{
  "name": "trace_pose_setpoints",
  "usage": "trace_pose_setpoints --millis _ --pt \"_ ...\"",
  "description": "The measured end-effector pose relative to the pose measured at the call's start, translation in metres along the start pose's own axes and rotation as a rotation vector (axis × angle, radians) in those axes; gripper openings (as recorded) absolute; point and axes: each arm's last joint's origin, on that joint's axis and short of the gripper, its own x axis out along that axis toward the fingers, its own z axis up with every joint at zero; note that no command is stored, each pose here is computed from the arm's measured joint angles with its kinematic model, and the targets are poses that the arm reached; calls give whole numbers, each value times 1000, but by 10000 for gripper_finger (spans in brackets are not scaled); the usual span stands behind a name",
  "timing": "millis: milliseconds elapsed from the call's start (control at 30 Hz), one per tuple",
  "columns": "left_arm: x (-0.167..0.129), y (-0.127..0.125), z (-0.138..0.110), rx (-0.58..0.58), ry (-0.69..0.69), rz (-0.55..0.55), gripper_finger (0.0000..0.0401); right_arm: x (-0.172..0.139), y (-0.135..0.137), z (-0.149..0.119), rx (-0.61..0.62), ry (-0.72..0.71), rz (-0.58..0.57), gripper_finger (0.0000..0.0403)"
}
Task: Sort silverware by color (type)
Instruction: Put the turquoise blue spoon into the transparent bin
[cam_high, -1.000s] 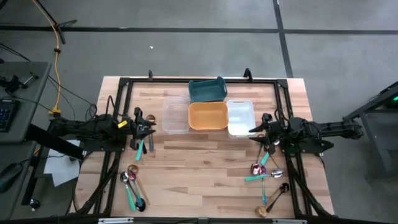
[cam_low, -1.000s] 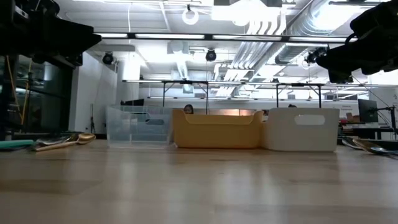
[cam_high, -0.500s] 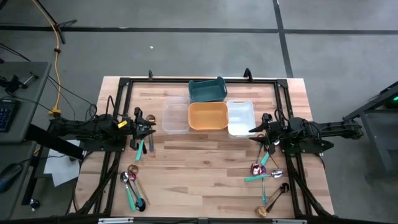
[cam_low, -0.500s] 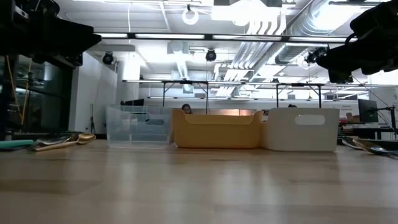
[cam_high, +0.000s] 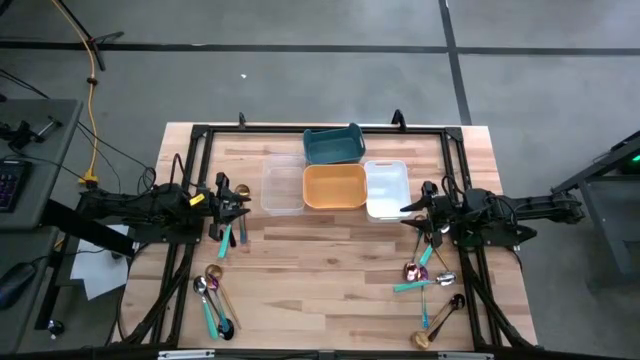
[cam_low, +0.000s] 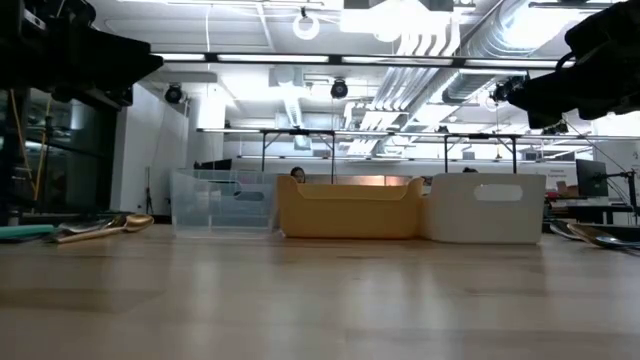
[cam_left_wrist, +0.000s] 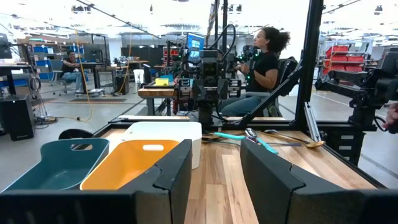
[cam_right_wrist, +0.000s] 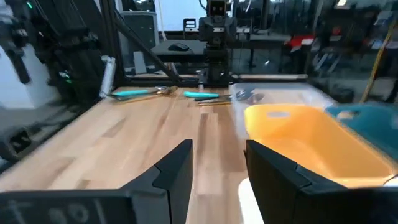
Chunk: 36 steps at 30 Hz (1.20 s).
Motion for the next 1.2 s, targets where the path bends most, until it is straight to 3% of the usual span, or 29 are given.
trace_pose_setpoints --millis 233,400,767,933,1200 --pt "0 0 0 0 0 0 131 -6 -2 35 260 -369 7 144" --pt "0 0 0 0 0 0 131 -15 -3 51 260 -559 2 144" --pt "0 0 0 0 0 0 131 -15 -3 51 289 -561 2 144" --pt "0 0 0 0 0 0 131 -12 -4 50 416 -552 6 144" --pt "0 0 0 0 0 0 131 14 10 35 563 -317 117 144"
